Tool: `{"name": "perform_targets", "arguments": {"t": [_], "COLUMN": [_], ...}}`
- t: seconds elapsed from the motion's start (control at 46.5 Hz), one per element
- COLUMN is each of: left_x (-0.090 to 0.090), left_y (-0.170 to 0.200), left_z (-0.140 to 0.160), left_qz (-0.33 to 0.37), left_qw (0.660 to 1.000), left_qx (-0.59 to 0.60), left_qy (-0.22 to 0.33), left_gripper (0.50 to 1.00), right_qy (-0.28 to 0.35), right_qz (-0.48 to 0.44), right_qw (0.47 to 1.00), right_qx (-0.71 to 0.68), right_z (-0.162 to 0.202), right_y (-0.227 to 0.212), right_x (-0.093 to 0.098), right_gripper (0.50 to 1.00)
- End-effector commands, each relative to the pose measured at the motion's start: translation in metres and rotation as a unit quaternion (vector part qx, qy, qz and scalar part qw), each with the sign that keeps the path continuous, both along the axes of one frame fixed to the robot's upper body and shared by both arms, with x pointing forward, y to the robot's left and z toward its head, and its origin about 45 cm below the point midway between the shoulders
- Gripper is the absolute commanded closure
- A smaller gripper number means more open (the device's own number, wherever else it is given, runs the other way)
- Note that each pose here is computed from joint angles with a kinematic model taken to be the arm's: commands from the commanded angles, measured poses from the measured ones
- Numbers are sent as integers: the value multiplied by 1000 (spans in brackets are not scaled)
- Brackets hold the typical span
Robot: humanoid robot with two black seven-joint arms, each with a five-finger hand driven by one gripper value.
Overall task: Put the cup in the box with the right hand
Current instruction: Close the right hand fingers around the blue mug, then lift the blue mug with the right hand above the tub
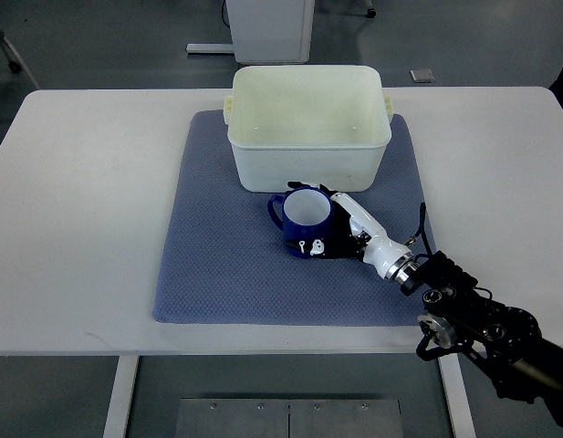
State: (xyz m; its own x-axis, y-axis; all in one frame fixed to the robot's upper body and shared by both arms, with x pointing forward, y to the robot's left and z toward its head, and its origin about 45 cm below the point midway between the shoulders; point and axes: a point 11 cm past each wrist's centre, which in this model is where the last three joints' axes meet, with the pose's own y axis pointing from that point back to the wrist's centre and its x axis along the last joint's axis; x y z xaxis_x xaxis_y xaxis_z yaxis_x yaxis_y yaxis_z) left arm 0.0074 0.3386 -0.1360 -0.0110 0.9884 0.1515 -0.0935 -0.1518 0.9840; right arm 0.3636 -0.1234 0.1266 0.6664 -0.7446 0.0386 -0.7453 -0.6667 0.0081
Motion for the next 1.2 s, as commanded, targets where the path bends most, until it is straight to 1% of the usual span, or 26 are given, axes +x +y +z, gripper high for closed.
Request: {"name": "perform_targets", "arguments": {"t": [0.0, 0.193, 0.322, 0.473, 0.623, 0.924, 1.074, 1.182], "left_x": [0, 0, 0, 0, 0, 0, 0, 0], "left_y": [0, 0, 0, 0, 0, 0, 0, 0], "left_z": [0, 0, 0, 0, 0, 0, 0, 0], "left_qz": [0, 0, 0, 0, 0, 0, 0, 0], "left_qw": [1000, 1000, 1000, 1000, 1000, 1000, 1000, 1000], "left_qx": [0, 0, 0, 0, 0, 0, 0, 0], "left_qy": [0, 0, 0, 0, 0, 0, 0, 0], "left_gripper": [500, 500, 500, 500, 500, 500, 500, 500], "right_qy": [3, 6, -5, -19, -36, -71, -92, -110], "right_qz": [9, 15, 18, 16, 21, 24, 17, 12], "right_qw": [1000, 1000, 1000, 1000, 999, 997, 995, 993], "right_qx": [-8, -15, -8, -14, -15, -29, -40, -50], "right_z": [-3, -6, 0, 9, 26, 62, 93, 118], "right_y": [2, 4, 3, -14, -26, -45, -58, -65], "right_x": [-3, -5, -4, -1, 1, -2, 9, 20], "right_gripper": [1000, 1000, 1000, 1000, 1000, 1000, 1000, 1000]}}
